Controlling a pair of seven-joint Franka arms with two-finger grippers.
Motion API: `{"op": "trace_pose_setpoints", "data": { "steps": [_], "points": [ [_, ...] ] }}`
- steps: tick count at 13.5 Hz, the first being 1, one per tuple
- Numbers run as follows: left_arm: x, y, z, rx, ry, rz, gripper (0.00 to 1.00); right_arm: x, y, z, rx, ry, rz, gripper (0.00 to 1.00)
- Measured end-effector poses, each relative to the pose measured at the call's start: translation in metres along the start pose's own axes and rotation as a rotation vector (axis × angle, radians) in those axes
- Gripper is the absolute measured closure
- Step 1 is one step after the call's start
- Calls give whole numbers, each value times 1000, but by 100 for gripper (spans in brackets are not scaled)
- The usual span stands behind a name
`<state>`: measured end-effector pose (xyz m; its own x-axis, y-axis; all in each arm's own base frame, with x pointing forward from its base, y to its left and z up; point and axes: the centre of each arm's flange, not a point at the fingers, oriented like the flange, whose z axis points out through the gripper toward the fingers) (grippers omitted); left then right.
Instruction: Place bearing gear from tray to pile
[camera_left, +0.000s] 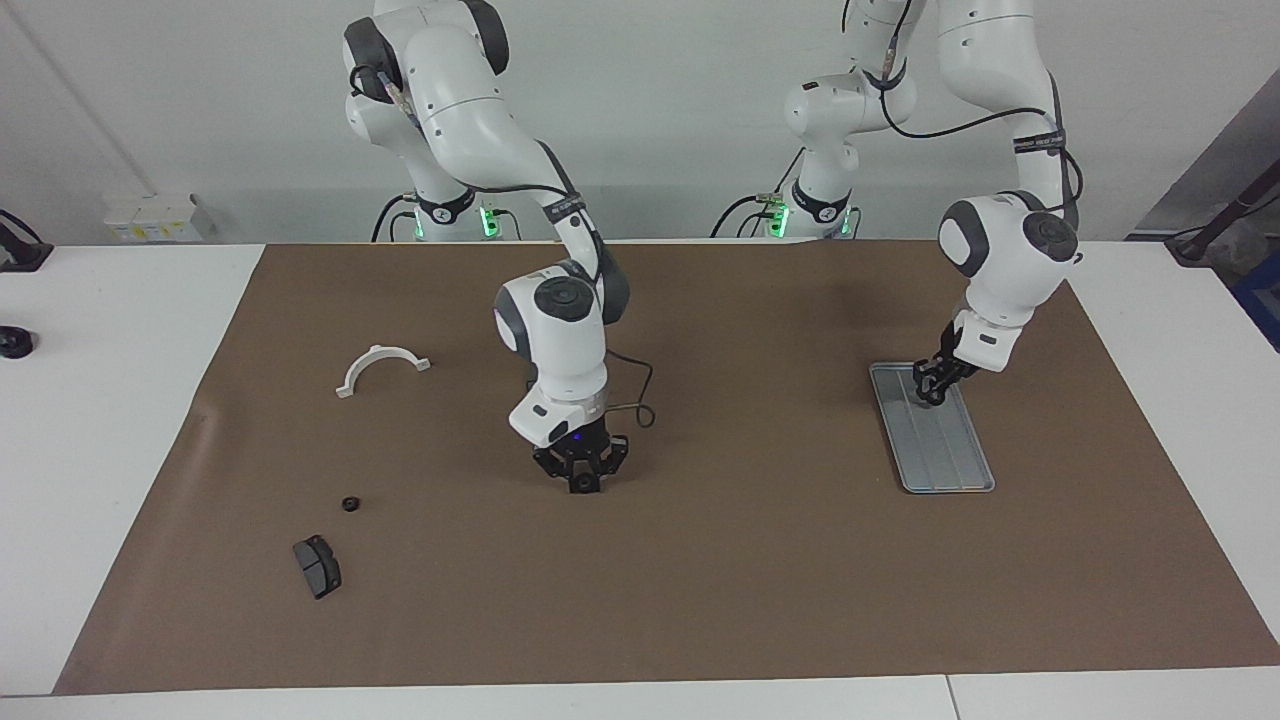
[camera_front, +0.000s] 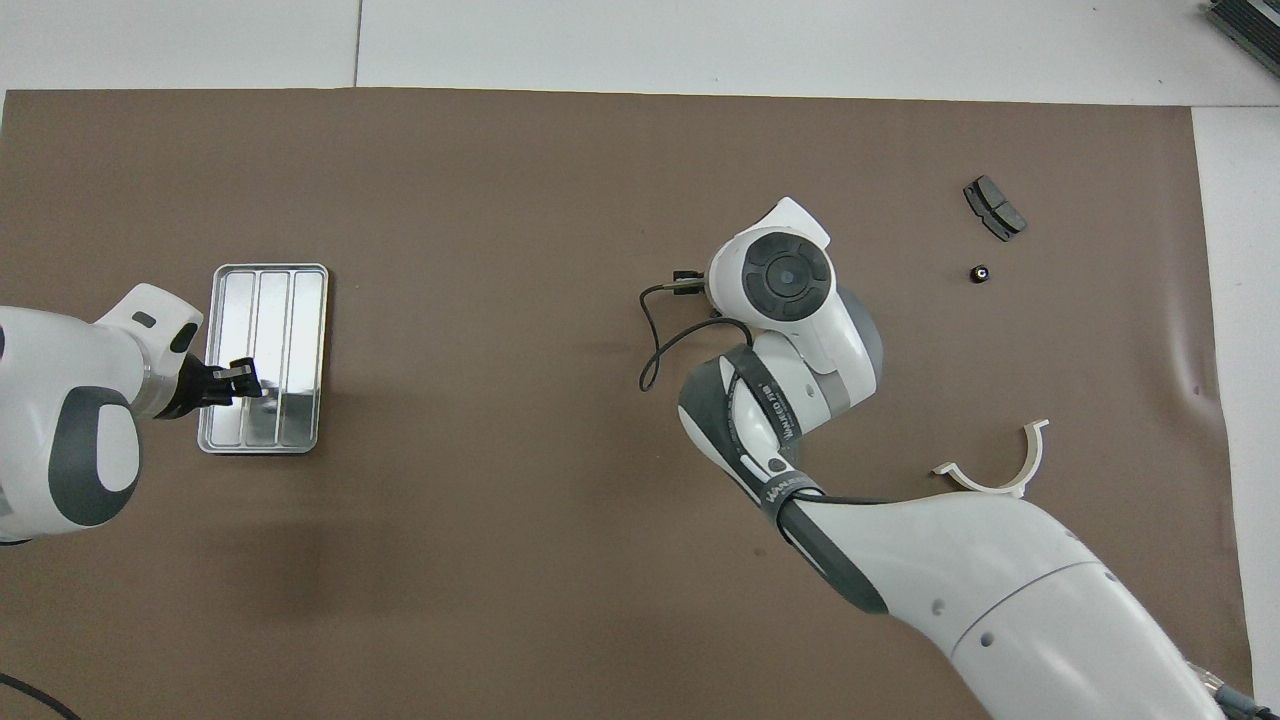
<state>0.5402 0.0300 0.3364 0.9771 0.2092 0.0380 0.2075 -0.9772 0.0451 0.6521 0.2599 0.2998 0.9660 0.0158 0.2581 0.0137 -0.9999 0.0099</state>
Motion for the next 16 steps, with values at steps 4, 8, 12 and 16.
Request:
{"op": "trace_pose_setpoints", "data": {
  "steps": [4,8,12,16],
  "points": [
    [13,85,-50,-24,55,136,66,36,106,-16,-37,13,-37,65],
    [-35,233,-60,-94,118,174,66,46,186,-10,-66,7,-50,65],
    [-63,371,-40,-204,134,65,66,48,223,13,-71,55,-37,65],
    [-38,428,17,-301,141,-23,66,46,237,28,-75,64,-56,57]
  ]
}}
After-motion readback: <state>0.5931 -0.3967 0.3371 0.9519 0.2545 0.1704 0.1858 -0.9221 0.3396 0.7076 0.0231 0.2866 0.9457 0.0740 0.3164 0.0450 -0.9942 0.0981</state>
